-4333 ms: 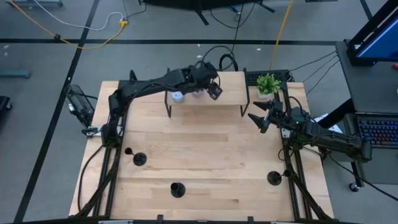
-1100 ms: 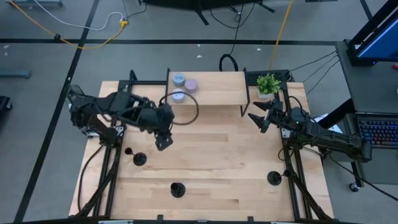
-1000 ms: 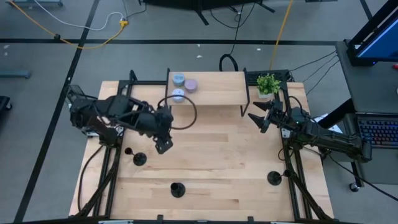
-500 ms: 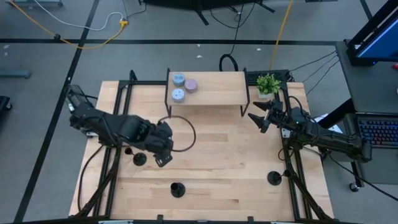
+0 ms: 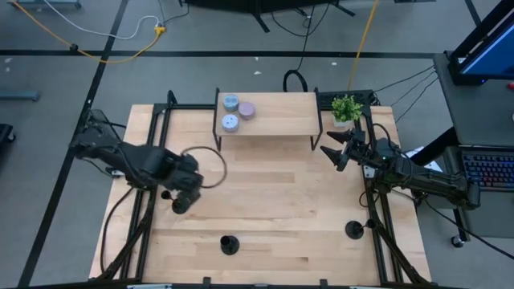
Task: Pick & Place candle stick holders
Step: Put the left black candlestick holder on the shelf
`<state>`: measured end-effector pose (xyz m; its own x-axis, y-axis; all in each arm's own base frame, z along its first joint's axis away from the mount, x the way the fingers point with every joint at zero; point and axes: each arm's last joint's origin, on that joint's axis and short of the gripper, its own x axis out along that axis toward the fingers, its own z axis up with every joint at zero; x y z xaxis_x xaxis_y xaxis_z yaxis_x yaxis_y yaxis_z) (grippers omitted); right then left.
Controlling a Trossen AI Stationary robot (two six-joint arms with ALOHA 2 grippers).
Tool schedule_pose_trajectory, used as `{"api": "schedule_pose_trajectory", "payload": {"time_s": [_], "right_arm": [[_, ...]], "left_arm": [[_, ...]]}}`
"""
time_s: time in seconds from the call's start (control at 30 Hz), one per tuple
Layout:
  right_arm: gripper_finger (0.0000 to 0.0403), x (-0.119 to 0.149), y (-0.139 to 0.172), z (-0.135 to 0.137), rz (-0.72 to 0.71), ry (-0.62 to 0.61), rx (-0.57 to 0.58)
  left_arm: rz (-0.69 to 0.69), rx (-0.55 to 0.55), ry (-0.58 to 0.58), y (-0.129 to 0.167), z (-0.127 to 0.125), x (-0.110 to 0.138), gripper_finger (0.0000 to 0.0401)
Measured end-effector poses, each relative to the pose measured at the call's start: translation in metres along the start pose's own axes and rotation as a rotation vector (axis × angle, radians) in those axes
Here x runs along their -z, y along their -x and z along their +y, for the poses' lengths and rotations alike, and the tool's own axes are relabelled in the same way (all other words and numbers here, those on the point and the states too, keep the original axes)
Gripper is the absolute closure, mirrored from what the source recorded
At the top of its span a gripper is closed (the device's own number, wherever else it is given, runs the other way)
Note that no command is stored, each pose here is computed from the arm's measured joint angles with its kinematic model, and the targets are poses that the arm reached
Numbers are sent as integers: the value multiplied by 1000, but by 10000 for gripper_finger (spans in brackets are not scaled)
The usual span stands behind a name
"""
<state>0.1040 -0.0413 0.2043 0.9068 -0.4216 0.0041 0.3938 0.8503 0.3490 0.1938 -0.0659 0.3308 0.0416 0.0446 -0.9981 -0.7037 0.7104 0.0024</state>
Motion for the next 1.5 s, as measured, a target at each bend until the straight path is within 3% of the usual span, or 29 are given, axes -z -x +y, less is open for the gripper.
{"api": "schedule_pose_trajectory", "payload": {"time_s": [0.2,0.5,0.73,1.13,1.5], "right_arm": [[14,0,0,0,0,0,0],[14,0,0,0,0,1,0],[14,0,0,0,0,1,0],[14,0,0,0,0,1,0],[14,0,0,0,0,-18,0]], "left_arm": [[-19,61,122,4,32,16,158],[86,25,80,-26,56,32,158],[129,36,48,-35,67,39,158],[32,188,92,-3,83,44,158],[92,151,35,-14,76,43,158]]}}
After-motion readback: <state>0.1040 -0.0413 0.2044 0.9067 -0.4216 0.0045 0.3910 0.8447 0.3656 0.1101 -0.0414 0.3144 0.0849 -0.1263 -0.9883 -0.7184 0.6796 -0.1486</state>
